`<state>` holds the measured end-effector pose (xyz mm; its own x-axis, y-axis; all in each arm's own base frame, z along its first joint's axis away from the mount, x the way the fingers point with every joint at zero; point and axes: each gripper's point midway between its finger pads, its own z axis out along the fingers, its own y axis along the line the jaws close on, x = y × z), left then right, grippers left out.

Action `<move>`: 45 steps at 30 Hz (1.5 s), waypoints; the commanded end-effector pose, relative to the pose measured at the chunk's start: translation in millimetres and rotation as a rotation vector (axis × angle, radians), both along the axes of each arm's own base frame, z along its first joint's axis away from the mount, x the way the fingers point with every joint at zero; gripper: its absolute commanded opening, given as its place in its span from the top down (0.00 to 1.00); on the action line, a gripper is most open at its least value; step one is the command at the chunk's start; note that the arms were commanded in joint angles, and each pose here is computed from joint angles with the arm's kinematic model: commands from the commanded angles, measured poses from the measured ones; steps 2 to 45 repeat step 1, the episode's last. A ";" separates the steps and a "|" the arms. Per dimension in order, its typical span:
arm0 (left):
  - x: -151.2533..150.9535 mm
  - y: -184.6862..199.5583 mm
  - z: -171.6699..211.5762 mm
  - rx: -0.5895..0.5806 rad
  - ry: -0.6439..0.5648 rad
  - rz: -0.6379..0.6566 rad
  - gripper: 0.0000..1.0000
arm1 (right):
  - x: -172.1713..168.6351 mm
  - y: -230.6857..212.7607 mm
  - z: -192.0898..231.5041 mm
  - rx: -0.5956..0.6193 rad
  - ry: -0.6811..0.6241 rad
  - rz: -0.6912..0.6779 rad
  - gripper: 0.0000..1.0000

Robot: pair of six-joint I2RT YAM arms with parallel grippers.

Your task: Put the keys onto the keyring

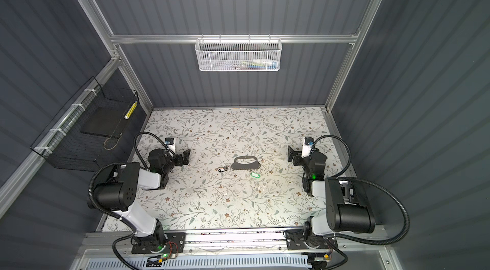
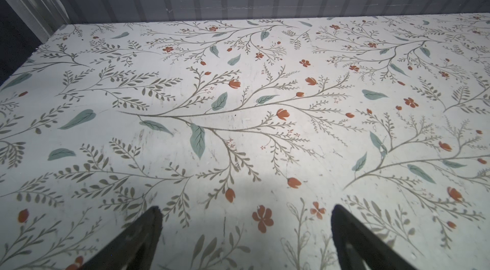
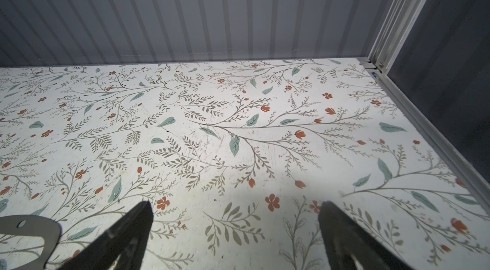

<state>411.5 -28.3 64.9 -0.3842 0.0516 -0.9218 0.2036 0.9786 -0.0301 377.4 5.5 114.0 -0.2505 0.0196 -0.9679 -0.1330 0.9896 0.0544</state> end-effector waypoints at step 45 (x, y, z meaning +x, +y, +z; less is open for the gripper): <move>0.2 -2.0 1.4 -0.010 -0.015 -0.008 0.00 | 3.7 -0.3 7.3 0.003 -0.023 0.001 0.01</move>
